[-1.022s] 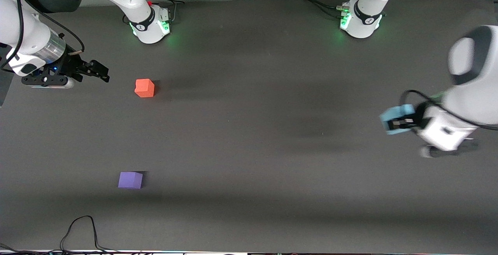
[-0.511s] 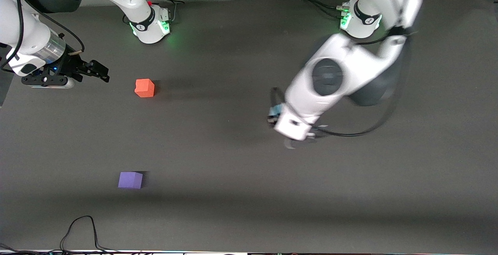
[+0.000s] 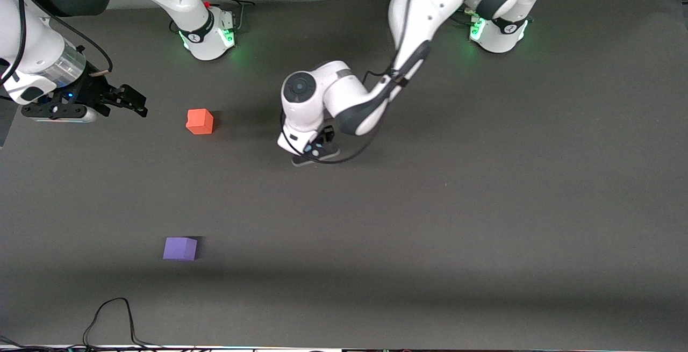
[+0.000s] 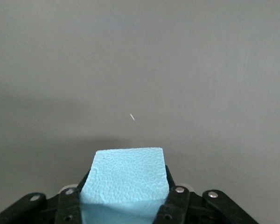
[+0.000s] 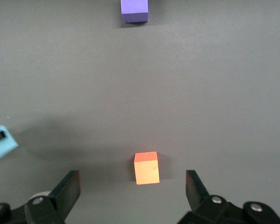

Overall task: Place blue block between orange and purple blocks
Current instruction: 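Lower the blue cube onto the table middle and open the left gripper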

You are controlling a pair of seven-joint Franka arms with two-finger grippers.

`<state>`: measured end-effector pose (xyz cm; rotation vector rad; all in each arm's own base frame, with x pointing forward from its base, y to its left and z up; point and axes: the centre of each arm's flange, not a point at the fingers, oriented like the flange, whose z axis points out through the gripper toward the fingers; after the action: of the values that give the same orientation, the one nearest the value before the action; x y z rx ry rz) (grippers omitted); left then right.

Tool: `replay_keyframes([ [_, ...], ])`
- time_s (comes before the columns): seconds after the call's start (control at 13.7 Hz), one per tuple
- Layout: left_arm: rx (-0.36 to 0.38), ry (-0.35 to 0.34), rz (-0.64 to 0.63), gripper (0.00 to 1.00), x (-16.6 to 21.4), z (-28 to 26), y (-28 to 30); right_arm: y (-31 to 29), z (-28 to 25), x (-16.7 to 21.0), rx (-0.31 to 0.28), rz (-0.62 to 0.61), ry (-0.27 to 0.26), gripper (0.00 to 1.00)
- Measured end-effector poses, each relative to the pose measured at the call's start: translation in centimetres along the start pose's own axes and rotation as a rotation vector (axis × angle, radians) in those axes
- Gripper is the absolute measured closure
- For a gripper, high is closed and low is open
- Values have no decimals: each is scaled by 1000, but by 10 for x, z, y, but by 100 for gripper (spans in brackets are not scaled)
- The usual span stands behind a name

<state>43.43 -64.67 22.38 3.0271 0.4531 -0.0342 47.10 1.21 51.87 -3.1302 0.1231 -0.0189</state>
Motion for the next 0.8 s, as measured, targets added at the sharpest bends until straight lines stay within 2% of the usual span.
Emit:
replay_keyframes([
  [0.22, 3, 12, 25, 43, -15, 35, 3, -1, 1, 9, -2, 17, 0, 0],
  [0.51, 4, 23, 35, 43, -16, 34, 5, -4, 8, 22, -6, 41, -1, 0],
  [0.58, 5, 24, 35, 38, -15, 34, 5, -6, 9, 25, -7, 39, -1, 0],
  [0.8, 9, 42, 23, 5, 1, 18, 4, -21, 9, 33, -11, 15, 0, 0],
])
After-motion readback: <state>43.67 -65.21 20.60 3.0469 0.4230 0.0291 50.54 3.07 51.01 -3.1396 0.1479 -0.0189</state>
